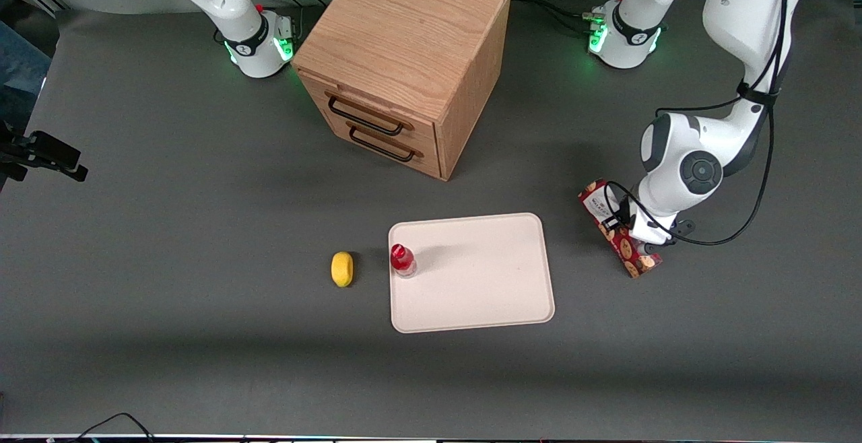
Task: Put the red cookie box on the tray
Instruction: 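Close the left gripper on the end of the shortbread box, then lift the box upright and carry it over the white tray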
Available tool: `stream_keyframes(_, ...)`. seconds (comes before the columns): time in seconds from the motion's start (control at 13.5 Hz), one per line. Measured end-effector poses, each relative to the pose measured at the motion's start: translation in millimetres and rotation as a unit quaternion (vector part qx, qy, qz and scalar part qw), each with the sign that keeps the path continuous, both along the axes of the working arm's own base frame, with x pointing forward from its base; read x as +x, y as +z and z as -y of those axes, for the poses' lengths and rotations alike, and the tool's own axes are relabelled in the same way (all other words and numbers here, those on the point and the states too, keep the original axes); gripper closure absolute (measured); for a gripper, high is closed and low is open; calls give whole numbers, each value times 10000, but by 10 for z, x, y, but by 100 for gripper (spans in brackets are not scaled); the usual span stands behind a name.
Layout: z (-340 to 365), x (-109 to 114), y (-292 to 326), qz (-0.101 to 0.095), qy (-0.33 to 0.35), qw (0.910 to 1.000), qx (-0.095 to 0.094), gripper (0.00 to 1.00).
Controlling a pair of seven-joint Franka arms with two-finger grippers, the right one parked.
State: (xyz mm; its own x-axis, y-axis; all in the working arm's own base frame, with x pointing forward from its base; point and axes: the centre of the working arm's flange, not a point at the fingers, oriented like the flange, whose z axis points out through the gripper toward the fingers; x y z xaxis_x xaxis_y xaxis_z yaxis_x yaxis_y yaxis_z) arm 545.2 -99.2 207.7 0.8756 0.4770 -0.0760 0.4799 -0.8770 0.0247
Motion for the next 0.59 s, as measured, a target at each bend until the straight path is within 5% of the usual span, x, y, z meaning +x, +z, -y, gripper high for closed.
stream_keyframes(0.3,31,150,191,16,-231,9997,63,90)
stream_keyframes(0.59,209,504,1202,-100,-732,9971,163,91)
